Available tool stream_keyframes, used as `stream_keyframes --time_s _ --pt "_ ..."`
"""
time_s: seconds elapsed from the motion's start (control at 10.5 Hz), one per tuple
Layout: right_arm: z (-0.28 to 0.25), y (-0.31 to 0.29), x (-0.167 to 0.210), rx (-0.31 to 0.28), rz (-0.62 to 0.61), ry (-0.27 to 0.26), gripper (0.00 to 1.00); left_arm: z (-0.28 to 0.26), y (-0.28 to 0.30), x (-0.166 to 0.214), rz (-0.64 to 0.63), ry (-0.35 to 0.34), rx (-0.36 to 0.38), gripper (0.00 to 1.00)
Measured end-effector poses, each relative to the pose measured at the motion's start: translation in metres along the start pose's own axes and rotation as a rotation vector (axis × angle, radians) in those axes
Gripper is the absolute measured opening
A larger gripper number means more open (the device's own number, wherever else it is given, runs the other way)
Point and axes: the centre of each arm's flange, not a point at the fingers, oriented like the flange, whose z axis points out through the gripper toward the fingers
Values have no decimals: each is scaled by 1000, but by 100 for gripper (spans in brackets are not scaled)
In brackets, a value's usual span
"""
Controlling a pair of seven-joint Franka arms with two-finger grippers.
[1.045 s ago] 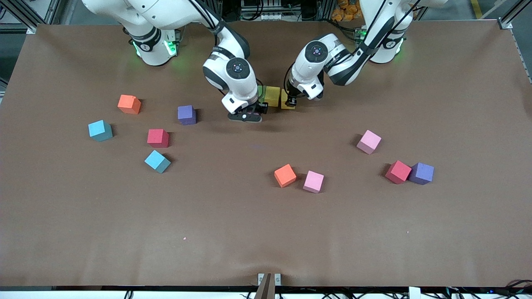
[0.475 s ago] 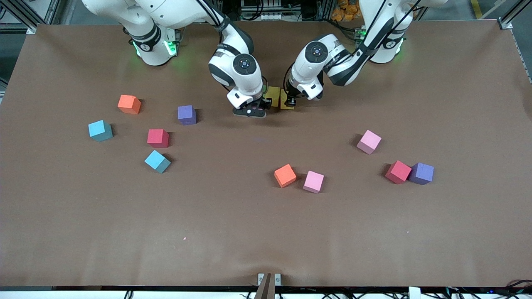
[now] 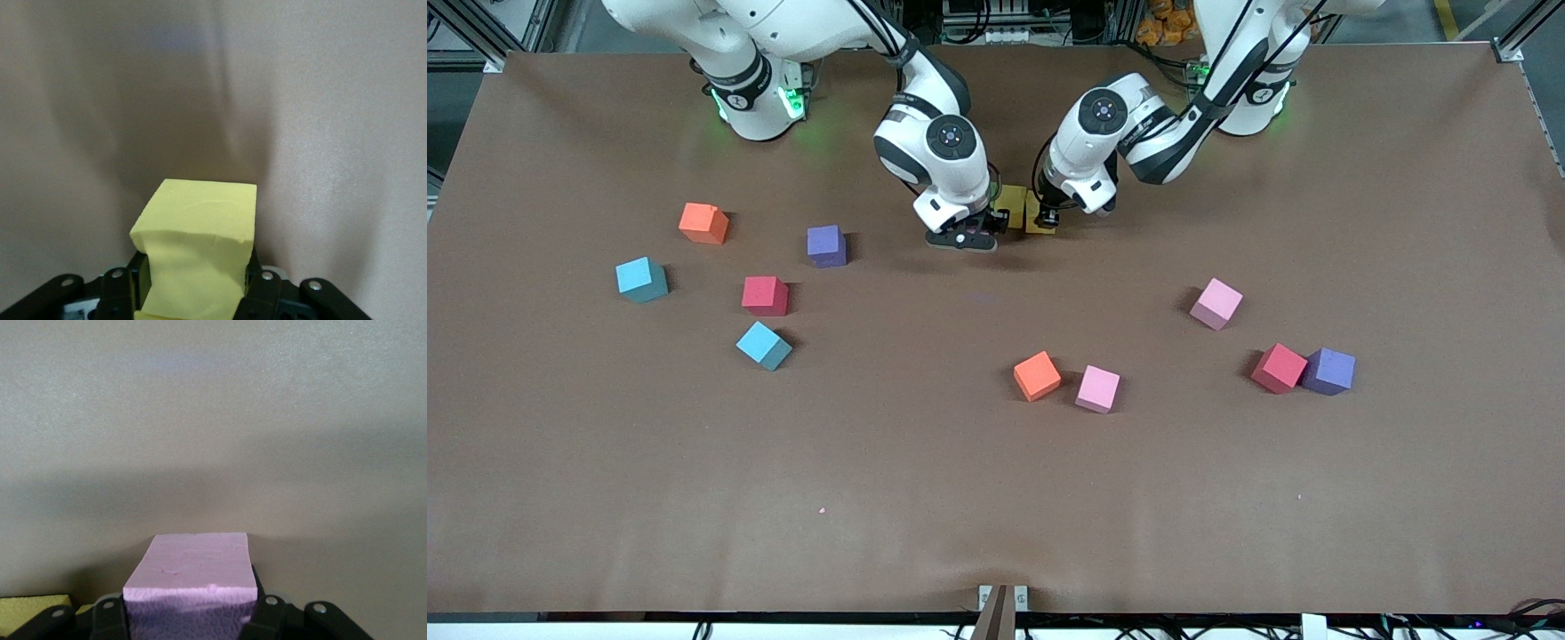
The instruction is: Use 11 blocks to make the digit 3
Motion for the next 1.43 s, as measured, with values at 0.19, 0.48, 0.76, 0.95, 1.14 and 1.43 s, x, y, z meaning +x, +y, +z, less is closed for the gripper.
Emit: stream_keyframes --time_s 0.19,0.48,0.76,0.95,1.14,1.43 --pt "6 0 -2 -3 -1 -7 83 0 0 -1 1 -2 1 56" --pt "11 -1 -3 -2 -2 -13 100 6 -1 -1 -1 -3 14 80" --pt "-5 -10 4 26 -2 10 100 6 3 -2 -12 -11 10 100" --pt "-34 -10 13 24 7 39 100 -5 10 -5 -29 -23 -14 100" --pt "-70 11 38 -24 18 59 100 -17 15 -8 -30 -26 -39 100" --pt "-95 76 106 -94 -80 34 100 -31 21 -11 -29 -33 -69 100"
